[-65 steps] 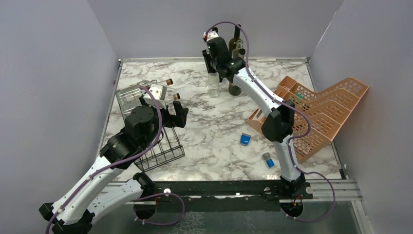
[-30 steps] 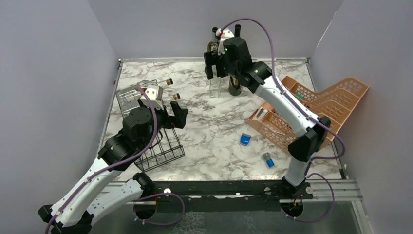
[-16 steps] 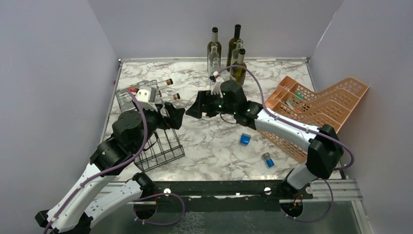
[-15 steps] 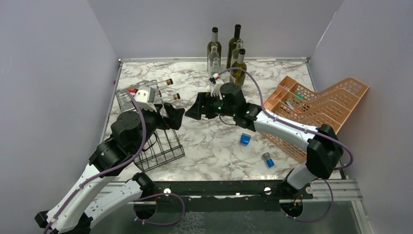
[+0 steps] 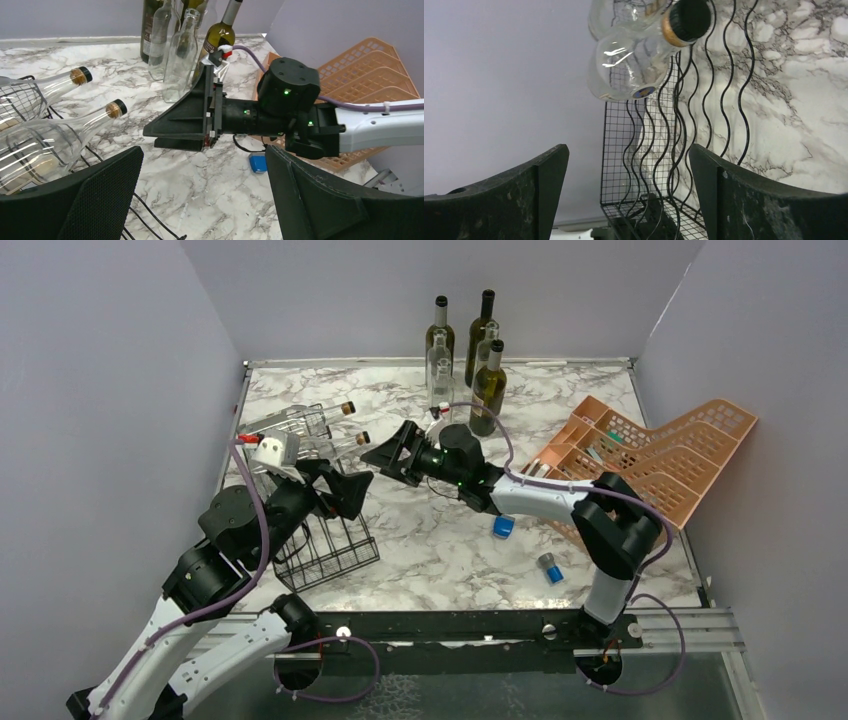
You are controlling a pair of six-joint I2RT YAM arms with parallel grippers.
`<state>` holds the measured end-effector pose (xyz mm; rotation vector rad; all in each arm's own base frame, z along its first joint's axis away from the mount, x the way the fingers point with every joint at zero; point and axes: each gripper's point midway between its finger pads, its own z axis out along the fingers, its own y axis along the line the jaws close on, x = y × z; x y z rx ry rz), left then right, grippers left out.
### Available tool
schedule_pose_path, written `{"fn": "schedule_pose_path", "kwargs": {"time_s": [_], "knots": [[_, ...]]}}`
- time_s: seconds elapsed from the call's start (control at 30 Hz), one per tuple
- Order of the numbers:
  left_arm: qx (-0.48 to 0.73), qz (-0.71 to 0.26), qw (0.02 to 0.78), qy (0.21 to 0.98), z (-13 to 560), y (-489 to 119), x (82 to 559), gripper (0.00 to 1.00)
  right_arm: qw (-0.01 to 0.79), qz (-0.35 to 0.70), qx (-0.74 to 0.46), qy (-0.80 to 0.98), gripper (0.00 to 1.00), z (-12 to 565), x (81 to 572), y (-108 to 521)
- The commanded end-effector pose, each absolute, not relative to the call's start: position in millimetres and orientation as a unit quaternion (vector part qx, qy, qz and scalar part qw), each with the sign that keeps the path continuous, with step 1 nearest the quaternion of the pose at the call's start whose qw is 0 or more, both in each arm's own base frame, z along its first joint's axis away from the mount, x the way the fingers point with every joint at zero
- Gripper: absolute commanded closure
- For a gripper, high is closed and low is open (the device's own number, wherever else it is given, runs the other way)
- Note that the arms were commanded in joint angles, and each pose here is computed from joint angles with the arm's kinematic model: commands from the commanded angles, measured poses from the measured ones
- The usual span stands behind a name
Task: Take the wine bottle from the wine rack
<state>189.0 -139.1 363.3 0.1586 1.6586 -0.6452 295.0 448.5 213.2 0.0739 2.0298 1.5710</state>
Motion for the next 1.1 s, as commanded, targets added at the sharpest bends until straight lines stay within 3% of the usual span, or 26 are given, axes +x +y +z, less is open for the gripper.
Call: {"fn": "schedule_pose_path", "kwargs": {"time_s": [0.0, 0.37, 1.07], "knots": [[0.089, -0.296, 0.622, 0.719, 366, -144, 182, 0.01, 0.275, 0.620, 0.095, 0.728, 0.07, 222, 313, 461], [0.122, -0.279, 0.626, 0.718, 376, -147, 184, 0.01, 0.253, 0.618, 0.175, 0.724, 0.12, 186, 337, 486], [0.122, -0.271, 0.654, 0.696, 398, -132, 176, 0.01, 0.261, 0.647, 0.266, 0.666, 0.23, 175, 369, 524]]}}
